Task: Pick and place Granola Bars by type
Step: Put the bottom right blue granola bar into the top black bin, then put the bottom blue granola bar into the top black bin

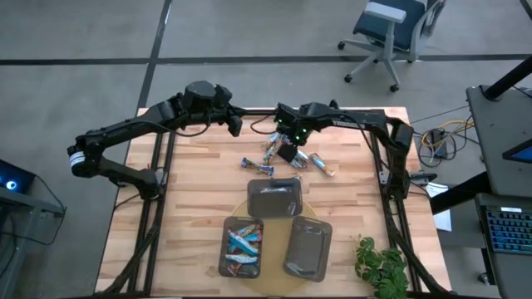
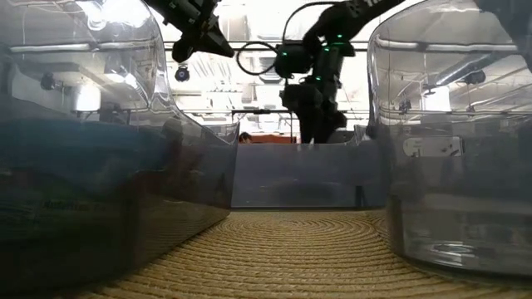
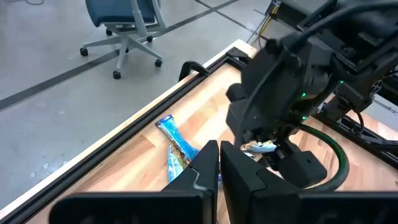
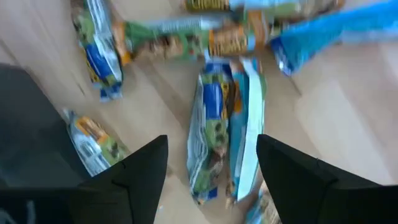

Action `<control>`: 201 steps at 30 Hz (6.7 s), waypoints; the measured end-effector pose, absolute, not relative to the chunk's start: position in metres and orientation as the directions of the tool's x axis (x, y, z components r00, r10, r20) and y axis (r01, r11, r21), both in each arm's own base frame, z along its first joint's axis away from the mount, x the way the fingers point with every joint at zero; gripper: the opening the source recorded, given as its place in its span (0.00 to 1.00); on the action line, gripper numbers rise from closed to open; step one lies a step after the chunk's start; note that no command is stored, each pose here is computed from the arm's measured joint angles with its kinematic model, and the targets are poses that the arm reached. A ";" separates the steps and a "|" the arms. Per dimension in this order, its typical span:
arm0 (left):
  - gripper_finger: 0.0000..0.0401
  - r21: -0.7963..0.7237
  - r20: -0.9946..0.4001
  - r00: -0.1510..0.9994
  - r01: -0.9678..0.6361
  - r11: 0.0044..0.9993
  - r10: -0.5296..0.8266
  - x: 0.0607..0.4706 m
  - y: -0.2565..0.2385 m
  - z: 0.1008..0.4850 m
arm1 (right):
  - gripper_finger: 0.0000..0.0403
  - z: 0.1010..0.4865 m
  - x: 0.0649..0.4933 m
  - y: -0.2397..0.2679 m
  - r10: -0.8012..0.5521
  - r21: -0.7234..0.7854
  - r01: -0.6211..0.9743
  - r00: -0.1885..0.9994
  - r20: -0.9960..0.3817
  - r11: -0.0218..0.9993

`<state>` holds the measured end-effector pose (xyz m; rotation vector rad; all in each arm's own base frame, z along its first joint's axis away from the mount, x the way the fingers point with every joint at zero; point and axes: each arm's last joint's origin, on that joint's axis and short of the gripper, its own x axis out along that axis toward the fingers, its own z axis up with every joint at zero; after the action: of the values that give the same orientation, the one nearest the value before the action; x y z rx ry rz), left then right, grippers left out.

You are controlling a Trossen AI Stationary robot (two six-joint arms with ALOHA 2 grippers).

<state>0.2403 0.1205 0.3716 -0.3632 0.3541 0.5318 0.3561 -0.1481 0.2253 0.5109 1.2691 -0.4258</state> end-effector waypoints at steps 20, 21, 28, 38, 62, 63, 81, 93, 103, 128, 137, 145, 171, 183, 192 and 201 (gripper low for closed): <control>0.00 -0.248 -0.415 0.805 -0.548 0.799 0.424 0.240 0.120 0.372 | 0.58 0.192 0.346 -0.125 0.001 0.077 0.543 0.138 -0.990 0.836; 0.00 -0.248 -0.415 0.805 -0.548 0.799 0.424 0.240 0.120 0.372 | 0.58 0.193 0.347 -0.123 0.001 0.077 0.540 0.141 -0.990 0.838; 0.00 -0.249 -0.415 0.805 -0.548 0.798 0.424 0.240 0.120 0.372 | 0.56 0.187 0.350 -0.115 0.008 0.081 0.519 0.142 -0.990 0.851; 0.00 -0.249 -0.415 0.805 -0.549 0.798 0.424 0.240 0.120 0.372 | 0.56 0.181 0.351 -0.117 0.005 0.082 0.520 0.148 -0.989 0.850; 0.00 -0.251 -0.415 0.805 -0.549 0.797 0.424 0.240 0.121 0.372 | 0.55 0.152 0.341 -0.115 0.025 0.112 0.568 0.159 -0.987 0.815; 0.00 -0.251 -0.415 0.805 -0.549 0.797 0.424 0.240 0.121 0.372 | 0.53 0.152 0.342 -0.115 0.025 0.113 0.568 0.160 -0.987 0.815; 0.00 -0.261 -0.415 0.805 -0.551 0.793 0.424 0.240 0.120 0.372 | 0.05 0.160 0.344 -0.118 -0.002 0.090 0.580 0.156 -0.988 0.810; 0.00 -0.250 -0.433 0.798 -0.554 0.794 0.420 0.240 0.120 0.370 | 0.05 0.242 0.346 -0.095 0.079 0.208 0.473 0.278 -0.957 0.856; 0.00 -0.238 -0.457 0.787 -0.558 0.795 0.415 0.239 0.120 0.368 | 0.05 0.252 0.356 0.004 0.182 0.287 0.316 0.322 -0.929 0.904; 0.00 -0.225 -0.477 0.791 -0.532 0.816 0.384 0.238 0.118 0.366 | 0.50 0.225 0.374 0.024 0.223 0.331 0.383 0.300 -0.928 0.863; 0.00 -0.226 -0.482 0.789 -0.533 0.815 0.382 0.237 0.118 0.365 | 0.50 0.227 0.374 0.024 0.220 0.318 0.324 0.303 -0.927 0.891; 0.00 -0.224 -0.489 0.785 -0.535 0.815 0.381 0.237 0.118 0.365 | 0.29 0.237 0.369 0.024 0.222 0.309 0.248 0.324 -0.920 0.918; 0.00 -0.133 -0.398 0.864 -0.388 0.912 0.309 0.212 0.099 0.389 | 0.02 0.377 0.272 0.010 -0.022 0.163 0.184 0.723 -0.690 0.969; 0.00 0.002 -0.420 0.882 -0.234 0.972 0.214 0.208 0.094 0.388 | 0.02 0.439 0.179 0.001 -0.172 0.149 0.262 0.879 -0.445 0.954; 0.00 0.019 -0.425 0.880 -0.227 0.974 0.214 0.209 0.094 0.387 | 0.02 0.449 0.138 0.000 -0.175 0.034 0.205 0.899 -0.401 0.978; 0.00 -0.052 -0.440 0.871 -0.266 0.963 0.217 0.208 0.095 0.386 | 0.02 0.448 0.130 -0.001 -0.175 0.075 0.224 0.895 -0.410 0.972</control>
<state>0.2079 0.0946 0.3858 -0.1125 0.4469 0.2526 0.1305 -0.0008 0.4483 0.1215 0.4127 -0.2069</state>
